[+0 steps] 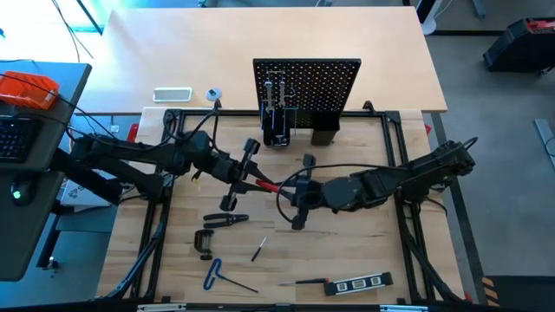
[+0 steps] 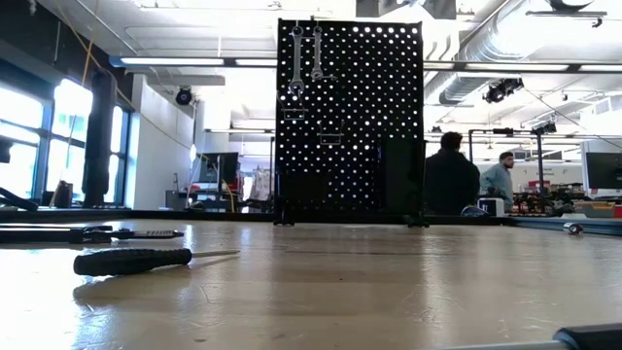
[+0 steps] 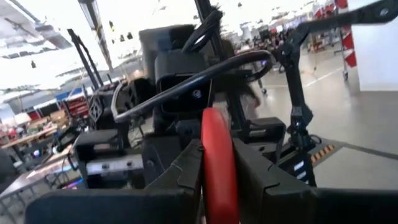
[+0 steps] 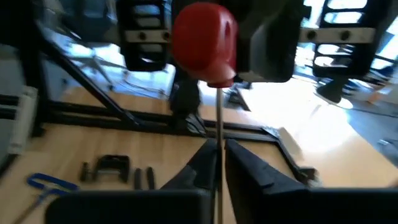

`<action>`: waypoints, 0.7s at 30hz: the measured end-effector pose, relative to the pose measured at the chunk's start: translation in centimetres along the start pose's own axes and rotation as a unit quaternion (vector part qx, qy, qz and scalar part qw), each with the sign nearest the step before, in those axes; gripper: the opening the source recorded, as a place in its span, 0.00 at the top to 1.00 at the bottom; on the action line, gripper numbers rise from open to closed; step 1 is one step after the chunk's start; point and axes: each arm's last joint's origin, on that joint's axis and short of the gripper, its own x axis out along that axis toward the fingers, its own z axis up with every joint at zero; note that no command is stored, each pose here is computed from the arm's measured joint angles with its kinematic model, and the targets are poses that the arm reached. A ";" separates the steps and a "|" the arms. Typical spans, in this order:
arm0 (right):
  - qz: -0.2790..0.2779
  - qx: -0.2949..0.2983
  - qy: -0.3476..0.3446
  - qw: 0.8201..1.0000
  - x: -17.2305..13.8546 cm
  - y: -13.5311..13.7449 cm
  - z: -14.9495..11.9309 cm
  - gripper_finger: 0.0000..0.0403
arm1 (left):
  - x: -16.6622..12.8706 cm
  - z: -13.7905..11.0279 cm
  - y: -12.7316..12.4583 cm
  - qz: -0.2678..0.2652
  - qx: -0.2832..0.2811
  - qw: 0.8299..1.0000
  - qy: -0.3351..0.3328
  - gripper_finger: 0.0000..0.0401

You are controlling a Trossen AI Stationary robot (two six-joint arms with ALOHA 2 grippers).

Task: Hang tools onto peg board
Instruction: Put the Allen wrench into the right bin on the pegboard

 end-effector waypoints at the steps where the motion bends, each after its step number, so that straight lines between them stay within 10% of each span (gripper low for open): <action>1: -0.010 -0.004 0.005 1.000 -0.1 0.1 -0.1 0.88 | 0.0 -0.1 0.0 0.000 0.001 1.000 0.005 0.89; 10: -0.069 0.000 0.088 0.994 -1.5 1.4 -1.9 0.61 | -0.1 -1.1 -0.3 -0.007 0.013 0.998 0.062 0.89; 21: -0.136 0.078 0.219 0.963 -6.7 3.7 -6.0 0.58 | -1.8 -1.2 1.7 0.050 0.040 0.994 0.094 0.89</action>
